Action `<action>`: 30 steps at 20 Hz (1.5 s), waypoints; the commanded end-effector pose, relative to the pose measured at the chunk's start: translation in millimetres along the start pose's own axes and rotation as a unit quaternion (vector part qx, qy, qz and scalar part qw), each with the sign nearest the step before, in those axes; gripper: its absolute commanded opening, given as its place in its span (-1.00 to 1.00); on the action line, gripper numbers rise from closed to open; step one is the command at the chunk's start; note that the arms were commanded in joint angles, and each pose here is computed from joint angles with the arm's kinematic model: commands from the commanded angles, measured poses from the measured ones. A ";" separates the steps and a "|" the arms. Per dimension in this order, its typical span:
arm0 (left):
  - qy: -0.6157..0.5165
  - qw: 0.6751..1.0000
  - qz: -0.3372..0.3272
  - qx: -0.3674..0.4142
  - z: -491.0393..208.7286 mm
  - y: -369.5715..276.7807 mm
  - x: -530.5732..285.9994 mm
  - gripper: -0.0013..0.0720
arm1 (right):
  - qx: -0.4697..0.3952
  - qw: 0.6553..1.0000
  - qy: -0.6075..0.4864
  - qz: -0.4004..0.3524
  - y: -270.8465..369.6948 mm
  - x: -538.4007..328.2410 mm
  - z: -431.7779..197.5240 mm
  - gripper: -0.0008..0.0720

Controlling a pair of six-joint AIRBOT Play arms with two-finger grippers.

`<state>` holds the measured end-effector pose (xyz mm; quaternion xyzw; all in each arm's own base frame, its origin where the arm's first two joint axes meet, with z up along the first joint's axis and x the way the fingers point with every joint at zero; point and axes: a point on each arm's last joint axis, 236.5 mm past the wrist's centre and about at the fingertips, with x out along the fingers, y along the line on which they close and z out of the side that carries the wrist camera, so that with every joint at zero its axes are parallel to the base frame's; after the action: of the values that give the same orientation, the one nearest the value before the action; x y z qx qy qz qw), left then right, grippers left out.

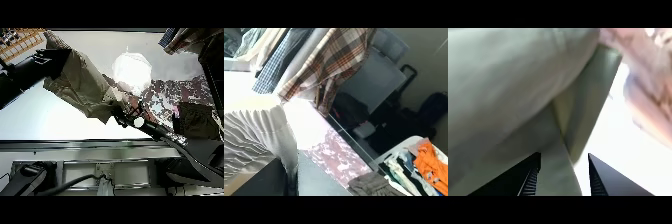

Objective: Fold the clothes and pants, and hang the long-sleeved shirts on hangers.

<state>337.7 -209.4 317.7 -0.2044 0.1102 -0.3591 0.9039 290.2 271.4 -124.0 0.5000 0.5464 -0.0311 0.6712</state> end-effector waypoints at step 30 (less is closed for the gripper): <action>0.028 0.999 0.010 -0.024 -18.1 16.4 15.3 -0.95 | -0.340 0.937 0.084 0.000 5.8 -31.0 -51.7 0.28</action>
<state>350.2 -214.5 296.4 -0.2156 0.1431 -0.3546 0.8985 264.5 290.2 -105.2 0.3802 0.5722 0.0849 0.7217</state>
